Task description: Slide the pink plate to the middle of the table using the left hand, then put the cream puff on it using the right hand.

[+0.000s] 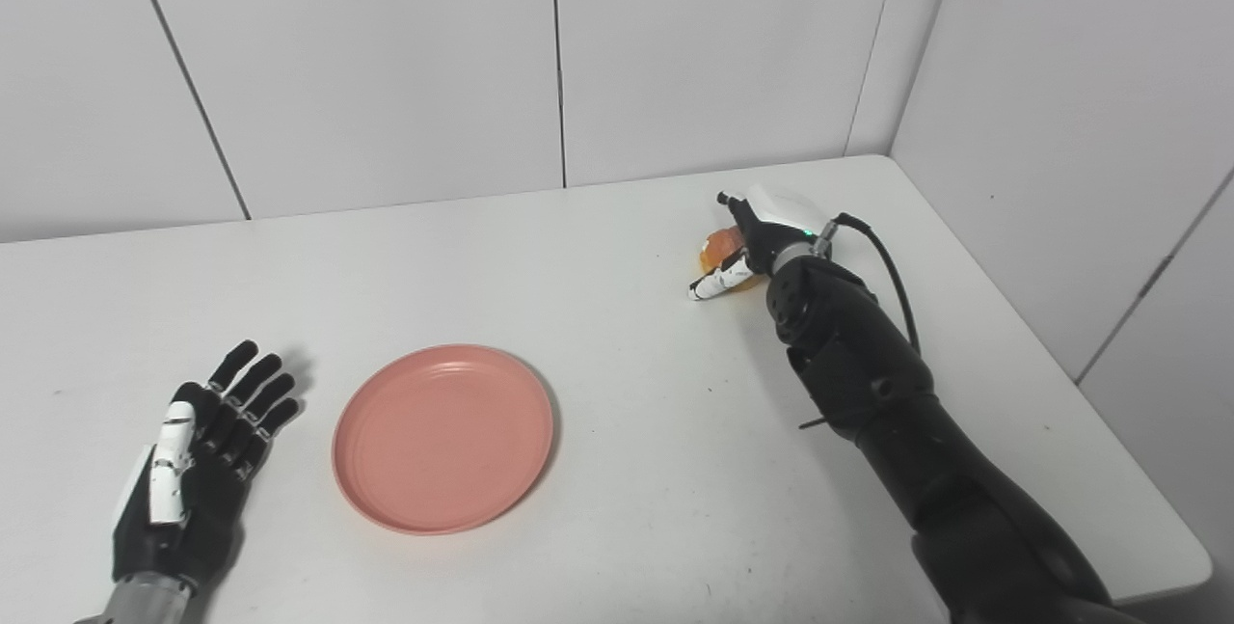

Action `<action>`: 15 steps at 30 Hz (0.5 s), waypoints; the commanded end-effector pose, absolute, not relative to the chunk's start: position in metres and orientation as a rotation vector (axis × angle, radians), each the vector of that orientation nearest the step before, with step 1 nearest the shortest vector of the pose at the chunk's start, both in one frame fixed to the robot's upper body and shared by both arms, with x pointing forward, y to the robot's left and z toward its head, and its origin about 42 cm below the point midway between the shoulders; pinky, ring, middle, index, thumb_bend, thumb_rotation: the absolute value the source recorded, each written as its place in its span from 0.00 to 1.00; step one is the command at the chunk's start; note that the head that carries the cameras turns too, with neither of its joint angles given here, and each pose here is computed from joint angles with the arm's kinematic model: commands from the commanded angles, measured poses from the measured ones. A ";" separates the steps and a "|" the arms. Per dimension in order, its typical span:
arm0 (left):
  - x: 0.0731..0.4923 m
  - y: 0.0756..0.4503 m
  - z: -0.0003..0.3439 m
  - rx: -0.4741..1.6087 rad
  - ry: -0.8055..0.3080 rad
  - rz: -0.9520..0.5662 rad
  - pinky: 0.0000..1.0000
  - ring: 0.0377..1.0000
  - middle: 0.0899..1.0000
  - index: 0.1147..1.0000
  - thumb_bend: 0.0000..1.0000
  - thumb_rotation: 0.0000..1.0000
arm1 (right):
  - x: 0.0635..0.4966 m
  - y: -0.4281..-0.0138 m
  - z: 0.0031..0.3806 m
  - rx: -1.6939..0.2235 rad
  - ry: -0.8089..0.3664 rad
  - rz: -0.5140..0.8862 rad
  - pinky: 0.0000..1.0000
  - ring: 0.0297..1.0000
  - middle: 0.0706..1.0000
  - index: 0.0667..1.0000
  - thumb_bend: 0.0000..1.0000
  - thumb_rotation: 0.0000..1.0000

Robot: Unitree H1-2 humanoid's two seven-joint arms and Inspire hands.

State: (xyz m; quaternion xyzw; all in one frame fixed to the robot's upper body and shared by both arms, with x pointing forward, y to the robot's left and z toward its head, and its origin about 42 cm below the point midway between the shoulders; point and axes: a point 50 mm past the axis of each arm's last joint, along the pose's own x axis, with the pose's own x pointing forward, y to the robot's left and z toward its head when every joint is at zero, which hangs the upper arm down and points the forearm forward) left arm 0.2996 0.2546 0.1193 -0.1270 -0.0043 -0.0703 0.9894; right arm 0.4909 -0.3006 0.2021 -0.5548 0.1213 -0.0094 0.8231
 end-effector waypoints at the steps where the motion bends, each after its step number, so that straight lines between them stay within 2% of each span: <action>1: 0.299 0.255 0.119 -0.250 -0.006 -0.148 0.90 0.88 0.88 0.85 0.44 1.00 | 0.504 -0.301 0.232 -1.187 0.183 -0.100 0.30 0.38 0.47 0.79 0.75 0.11; 2: 0.299 0.255 0.119 -0.247 -0.006 -0.148 0.90 0.89 0.88 0.85 0.44 1.00 | 0.506 -0.303 0.231 -1.197 0.185 -0.105 0.29 0.36 0.46 0.79 0.75 0.10; 4: 0.299 0.256 0.119 -0.243 -0.006 -0.147 0.90 0.88 0.88 0.85 0.45 1.00 | 0.507 -0.307 0.229 -1.206 0.185 -0.109 0.30 0.36 0.44 0.70 0.60 0.02; 5: 0.299 0.256 0.120 -0.242 -0.006 -0.147 0.90 0.88 0.87 0.84 0.45 1.00 | 0.508 -0.308 0.228 -1.207 0.186 -0.110 0.29 0.33 0.44 0.54 0.55 0.01; 9: 0.299 0.256 0.120 -0.249 -0.005 -0.148 0.89 0.88 0.87 0.84 0.45 1.00 | 0.505 -0.312 0.226 -1.195 0.171 -0.103 0.26 0.31 0.38 0.50 0.52 0.00; 15: 0.300 0.255 0.120 -0.247 -0.003 -0.149 0.90 0.88 0.88 0.85 0.45 1.00 | 0.503 -0.312 0.227 -1.190 0.167 -0.089 0.26 0.30 0.39 0.50 0.52 0.00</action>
